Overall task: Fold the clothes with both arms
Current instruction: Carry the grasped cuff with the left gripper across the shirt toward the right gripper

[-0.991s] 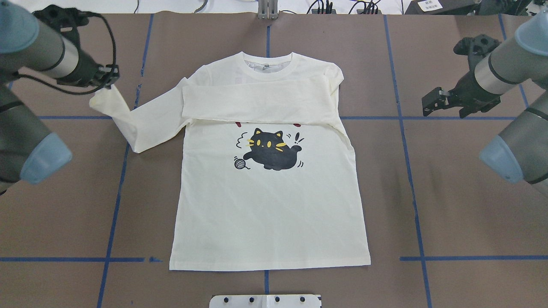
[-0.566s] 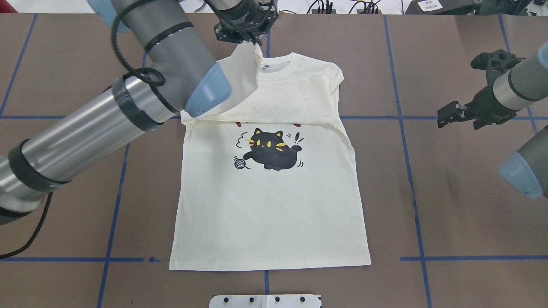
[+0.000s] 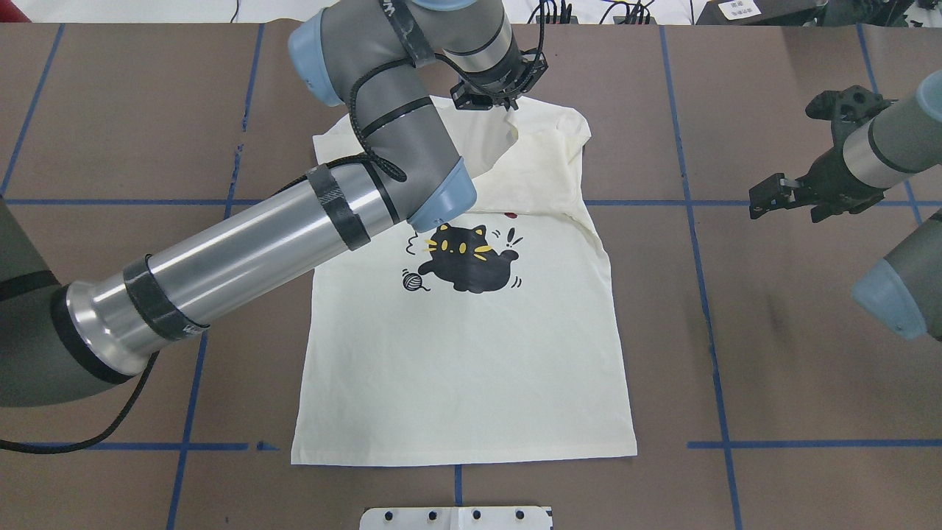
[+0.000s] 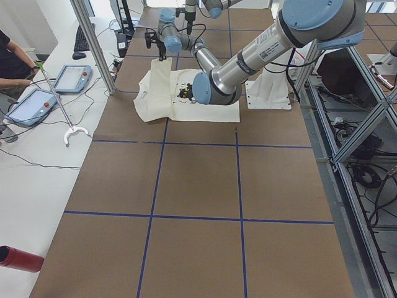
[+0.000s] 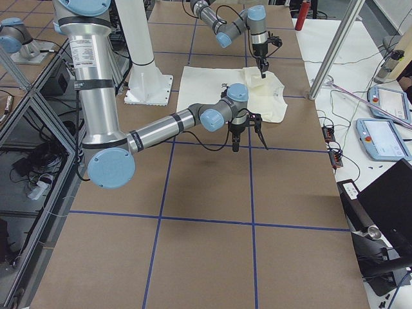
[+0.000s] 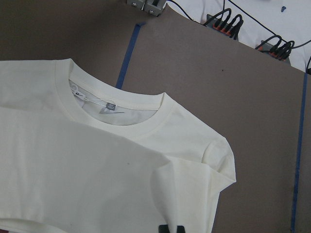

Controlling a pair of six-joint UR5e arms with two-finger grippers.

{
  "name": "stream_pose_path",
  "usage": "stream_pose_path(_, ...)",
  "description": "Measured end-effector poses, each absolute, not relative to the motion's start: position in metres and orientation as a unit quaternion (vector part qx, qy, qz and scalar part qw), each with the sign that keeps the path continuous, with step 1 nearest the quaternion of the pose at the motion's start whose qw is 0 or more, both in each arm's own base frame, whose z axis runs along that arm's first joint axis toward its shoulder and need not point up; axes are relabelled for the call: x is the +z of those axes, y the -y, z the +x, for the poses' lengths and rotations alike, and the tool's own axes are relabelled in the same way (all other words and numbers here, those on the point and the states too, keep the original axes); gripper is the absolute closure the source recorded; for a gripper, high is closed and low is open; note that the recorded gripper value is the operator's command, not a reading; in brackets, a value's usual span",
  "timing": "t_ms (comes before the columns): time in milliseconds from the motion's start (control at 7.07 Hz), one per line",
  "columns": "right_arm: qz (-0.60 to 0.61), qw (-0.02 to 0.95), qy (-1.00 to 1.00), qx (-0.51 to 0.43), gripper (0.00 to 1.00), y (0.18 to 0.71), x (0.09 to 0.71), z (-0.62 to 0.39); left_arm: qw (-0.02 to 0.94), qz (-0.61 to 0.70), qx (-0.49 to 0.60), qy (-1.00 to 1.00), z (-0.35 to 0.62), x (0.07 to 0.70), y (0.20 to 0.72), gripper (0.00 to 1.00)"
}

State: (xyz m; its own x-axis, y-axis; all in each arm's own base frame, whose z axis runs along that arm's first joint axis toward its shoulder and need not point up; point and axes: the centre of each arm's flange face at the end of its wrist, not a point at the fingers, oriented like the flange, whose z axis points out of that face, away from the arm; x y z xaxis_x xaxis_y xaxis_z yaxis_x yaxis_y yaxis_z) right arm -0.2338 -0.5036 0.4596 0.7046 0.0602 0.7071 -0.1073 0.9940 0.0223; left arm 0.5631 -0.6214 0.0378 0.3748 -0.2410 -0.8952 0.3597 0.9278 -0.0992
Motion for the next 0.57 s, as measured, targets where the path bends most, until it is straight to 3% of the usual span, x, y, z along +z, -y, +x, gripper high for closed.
stream_pose_path(142,0.028,0.923,0.380,0.047,0.00,0.506,0.462,-0.235,0.824,0.062,-0.186,-0.531,0.587,0.040,0.617,1.00)
stream_pose_path(283,0.027,0.924,0.380,0.048,0.00,0.507,0.463,-0.237,0.821,0.074,-0.194,-0.532,0.612,0.043,0.607,0.32)
stream_pose_path(425,0.026,0.924,0.379,0.049,0.00,0.508,0.463,-0.237,0.814,0.079,-0.202,-0.539,0.632,0.047,0.600,0.00)
stream_pose_path(566,0.026,0.923,0.380,0.050,0.00,0.509,0.462,-0.238,0.803,0.082,-0.203,-0.554,0.647,0.049,0.596,0.00)
